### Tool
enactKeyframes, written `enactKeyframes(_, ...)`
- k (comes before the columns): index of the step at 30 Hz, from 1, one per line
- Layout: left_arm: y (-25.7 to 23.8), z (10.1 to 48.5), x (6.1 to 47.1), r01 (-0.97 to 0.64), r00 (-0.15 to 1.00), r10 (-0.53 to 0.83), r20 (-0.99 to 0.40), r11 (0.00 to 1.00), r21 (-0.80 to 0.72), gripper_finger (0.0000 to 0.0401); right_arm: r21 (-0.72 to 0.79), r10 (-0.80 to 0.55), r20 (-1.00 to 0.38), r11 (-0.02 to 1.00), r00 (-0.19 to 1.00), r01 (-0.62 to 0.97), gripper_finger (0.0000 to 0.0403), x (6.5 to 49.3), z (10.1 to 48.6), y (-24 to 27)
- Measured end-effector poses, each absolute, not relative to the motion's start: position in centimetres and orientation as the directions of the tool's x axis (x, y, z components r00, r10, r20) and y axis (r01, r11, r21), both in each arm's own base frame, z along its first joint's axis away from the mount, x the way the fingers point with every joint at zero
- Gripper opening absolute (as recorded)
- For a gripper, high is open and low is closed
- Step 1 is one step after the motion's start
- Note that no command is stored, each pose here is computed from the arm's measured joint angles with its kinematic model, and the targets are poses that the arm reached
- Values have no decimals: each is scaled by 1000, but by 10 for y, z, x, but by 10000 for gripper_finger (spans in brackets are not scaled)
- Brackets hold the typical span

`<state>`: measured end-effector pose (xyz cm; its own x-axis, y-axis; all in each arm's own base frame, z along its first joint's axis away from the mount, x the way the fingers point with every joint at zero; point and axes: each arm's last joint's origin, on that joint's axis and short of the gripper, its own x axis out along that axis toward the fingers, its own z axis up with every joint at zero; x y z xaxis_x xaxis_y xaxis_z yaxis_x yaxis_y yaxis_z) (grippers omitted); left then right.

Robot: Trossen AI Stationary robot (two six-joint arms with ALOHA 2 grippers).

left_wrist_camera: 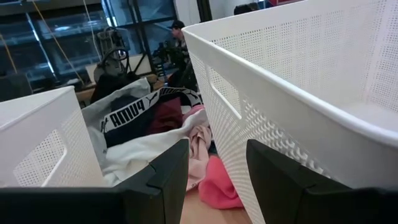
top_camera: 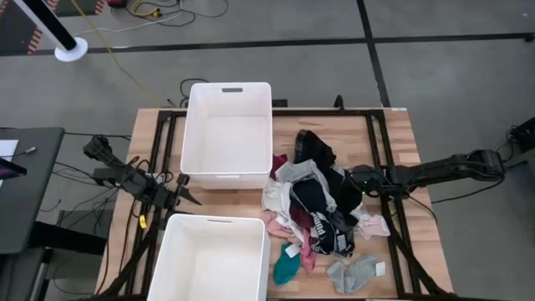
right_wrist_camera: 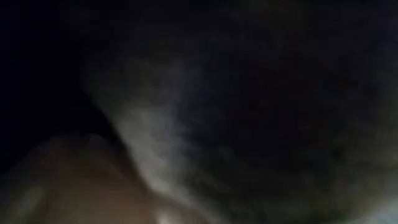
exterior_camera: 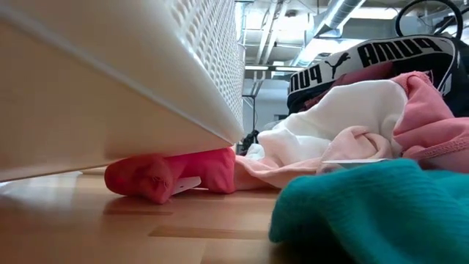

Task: Sort clothes
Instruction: Put the black underwear into the top white laundry bin

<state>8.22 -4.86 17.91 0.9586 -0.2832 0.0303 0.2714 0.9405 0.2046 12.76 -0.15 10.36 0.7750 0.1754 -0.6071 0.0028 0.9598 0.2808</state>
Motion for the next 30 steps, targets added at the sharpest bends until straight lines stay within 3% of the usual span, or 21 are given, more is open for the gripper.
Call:
enactKeyframes(16, -48, 179, 82, 270, 960, -278, 30, 952, 146, 157, 277, 174, -588, 961, 790, -5, 163, 129, 106, -2)
enactKeyframes(30, -48, 183, 82, 270, 959, -273, 71, 961, 55, 157, 306, 185, -354, 949, 917, -73, 163, 143, 130, 1)
